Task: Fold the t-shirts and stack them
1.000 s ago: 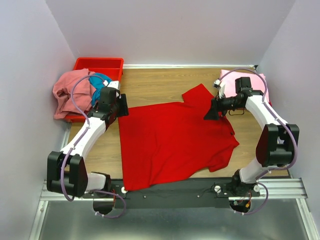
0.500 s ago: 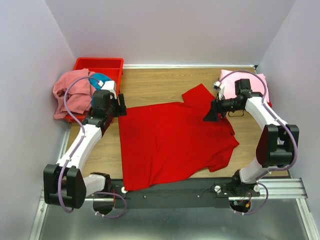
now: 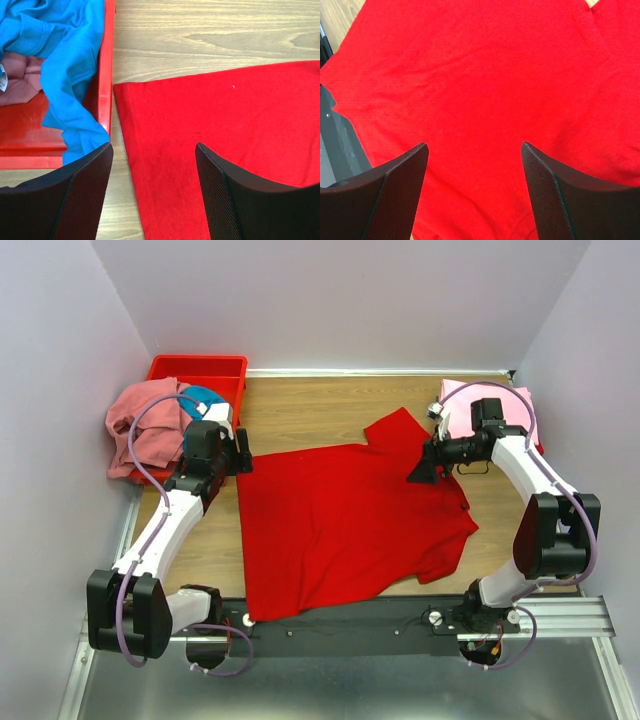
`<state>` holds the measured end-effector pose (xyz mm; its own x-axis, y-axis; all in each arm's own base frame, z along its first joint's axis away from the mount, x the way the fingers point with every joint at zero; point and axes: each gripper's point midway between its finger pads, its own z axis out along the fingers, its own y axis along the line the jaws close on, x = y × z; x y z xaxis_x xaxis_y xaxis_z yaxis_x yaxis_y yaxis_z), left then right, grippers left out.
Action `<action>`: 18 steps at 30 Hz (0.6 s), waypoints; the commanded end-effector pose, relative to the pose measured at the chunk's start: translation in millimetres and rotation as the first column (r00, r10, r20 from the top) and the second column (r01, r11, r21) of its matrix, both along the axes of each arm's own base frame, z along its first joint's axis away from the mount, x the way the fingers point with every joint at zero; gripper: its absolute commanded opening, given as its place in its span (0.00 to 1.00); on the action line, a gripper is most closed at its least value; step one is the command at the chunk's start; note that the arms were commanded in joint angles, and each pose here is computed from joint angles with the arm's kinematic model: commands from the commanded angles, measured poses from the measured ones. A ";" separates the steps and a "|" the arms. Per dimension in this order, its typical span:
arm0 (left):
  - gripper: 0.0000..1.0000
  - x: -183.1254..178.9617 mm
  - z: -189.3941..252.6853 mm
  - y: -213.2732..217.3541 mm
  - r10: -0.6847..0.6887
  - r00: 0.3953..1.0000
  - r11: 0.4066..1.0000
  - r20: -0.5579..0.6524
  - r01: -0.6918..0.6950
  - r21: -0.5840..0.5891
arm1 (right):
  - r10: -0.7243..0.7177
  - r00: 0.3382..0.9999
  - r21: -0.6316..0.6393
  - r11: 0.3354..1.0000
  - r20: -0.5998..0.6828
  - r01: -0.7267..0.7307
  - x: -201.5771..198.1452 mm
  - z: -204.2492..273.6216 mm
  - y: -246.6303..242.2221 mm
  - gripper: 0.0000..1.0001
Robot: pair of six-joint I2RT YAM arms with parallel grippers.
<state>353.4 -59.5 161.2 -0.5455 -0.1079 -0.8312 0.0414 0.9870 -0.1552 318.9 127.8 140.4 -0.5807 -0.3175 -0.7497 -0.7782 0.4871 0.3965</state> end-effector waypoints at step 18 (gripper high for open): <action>0.71 5.7 -26.9 0.6 0.018 0.996 1.000 -0.082 -0.017 0.015 | 0.015 0.999 0.022 1.000 0.031 -0.016 -1.8 3.5 0.2 0.82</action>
<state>355.5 -60.6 144.3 -0.5855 -0.1043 -0.8039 0.0349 0.9875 -0.1536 318.9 127.1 139.9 -0.5758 -0.3188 -0.7529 -0.7817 0.4847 0.3925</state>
